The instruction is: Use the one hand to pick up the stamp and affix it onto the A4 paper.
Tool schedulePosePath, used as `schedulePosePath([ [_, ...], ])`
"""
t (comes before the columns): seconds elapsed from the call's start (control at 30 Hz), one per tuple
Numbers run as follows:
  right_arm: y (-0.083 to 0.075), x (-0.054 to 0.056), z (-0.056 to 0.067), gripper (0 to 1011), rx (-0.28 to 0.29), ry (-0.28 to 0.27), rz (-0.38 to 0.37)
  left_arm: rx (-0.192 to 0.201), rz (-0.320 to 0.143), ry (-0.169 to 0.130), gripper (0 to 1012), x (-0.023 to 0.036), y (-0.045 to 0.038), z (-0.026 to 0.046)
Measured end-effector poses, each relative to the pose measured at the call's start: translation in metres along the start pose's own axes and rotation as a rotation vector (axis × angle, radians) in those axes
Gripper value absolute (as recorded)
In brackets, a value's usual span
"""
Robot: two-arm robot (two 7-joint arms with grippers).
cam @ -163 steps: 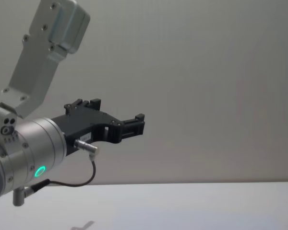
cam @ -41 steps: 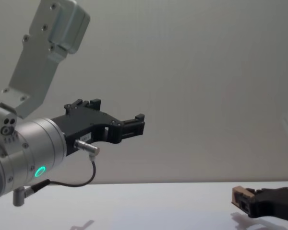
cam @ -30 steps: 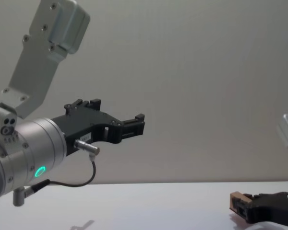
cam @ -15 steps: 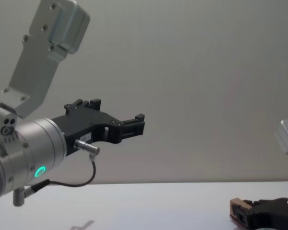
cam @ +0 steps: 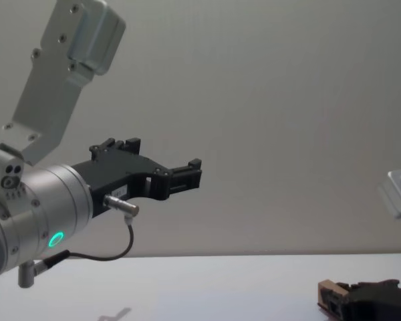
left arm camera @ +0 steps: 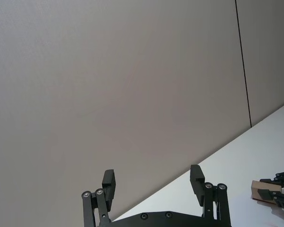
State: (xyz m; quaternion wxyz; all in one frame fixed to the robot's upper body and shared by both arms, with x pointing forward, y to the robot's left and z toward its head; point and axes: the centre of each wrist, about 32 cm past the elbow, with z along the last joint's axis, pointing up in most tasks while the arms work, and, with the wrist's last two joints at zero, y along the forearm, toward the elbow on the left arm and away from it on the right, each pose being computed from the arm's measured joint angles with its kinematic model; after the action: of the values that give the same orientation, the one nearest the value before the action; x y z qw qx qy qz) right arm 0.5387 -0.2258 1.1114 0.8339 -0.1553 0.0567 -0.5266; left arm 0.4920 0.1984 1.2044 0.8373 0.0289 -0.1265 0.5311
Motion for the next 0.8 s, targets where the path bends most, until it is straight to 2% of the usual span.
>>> schedulePosePath([
  [0.8, 0.0039, 0.0032, -0.0022, 220, -0.024, -0.002, 0.009, 0.000, 0.000, 0.000, 1001, 0.0000, 0.0000, 0.0000],
])
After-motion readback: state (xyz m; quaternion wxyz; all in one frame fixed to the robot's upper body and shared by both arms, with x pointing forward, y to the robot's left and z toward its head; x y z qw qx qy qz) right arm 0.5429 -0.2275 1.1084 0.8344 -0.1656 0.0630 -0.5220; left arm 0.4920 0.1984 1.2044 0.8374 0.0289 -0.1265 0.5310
